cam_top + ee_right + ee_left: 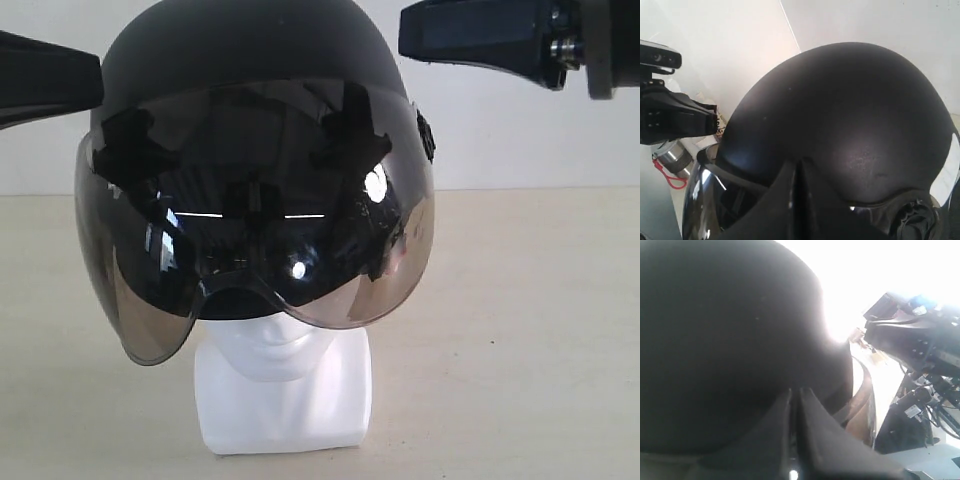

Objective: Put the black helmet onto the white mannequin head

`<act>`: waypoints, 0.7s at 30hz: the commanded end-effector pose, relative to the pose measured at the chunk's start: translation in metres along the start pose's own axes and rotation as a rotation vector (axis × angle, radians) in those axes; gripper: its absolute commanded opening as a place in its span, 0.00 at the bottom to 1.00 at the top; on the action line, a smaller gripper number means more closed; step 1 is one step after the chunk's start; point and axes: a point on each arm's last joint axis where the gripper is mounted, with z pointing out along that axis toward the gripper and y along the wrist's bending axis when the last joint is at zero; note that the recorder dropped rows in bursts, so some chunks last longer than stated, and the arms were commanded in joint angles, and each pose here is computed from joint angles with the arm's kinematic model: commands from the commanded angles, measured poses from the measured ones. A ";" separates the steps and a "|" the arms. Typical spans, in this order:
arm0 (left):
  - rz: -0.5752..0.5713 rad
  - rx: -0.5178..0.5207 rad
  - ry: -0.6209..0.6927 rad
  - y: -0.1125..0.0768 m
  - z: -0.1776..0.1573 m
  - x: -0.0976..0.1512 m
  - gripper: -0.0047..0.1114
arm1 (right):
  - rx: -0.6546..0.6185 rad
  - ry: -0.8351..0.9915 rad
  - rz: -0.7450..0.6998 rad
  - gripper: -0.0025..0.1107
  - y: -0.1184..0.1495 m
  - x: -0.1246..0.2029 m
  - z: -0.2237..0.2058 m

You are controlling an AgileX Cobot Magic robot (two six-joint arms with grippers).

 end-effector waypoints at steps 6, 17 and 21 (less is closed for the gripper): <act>0.021 0.030 0.009 -0.007 -0.002 0.003 0.08 | -0.057 0.048 -0.029 0.02 0.010 0.007 0.017; 0.026 0.022 0.062 -0.005 -0.002 0.008 0.08 | -0.039 0.099 -0.021 0.02 0.011 0.015 0.027; 0.026 0.031 0.069 -0.006 -0.002 0.009 0.08 | -0.048 0.124 -0.002 0.02 0.010 0.018 0.028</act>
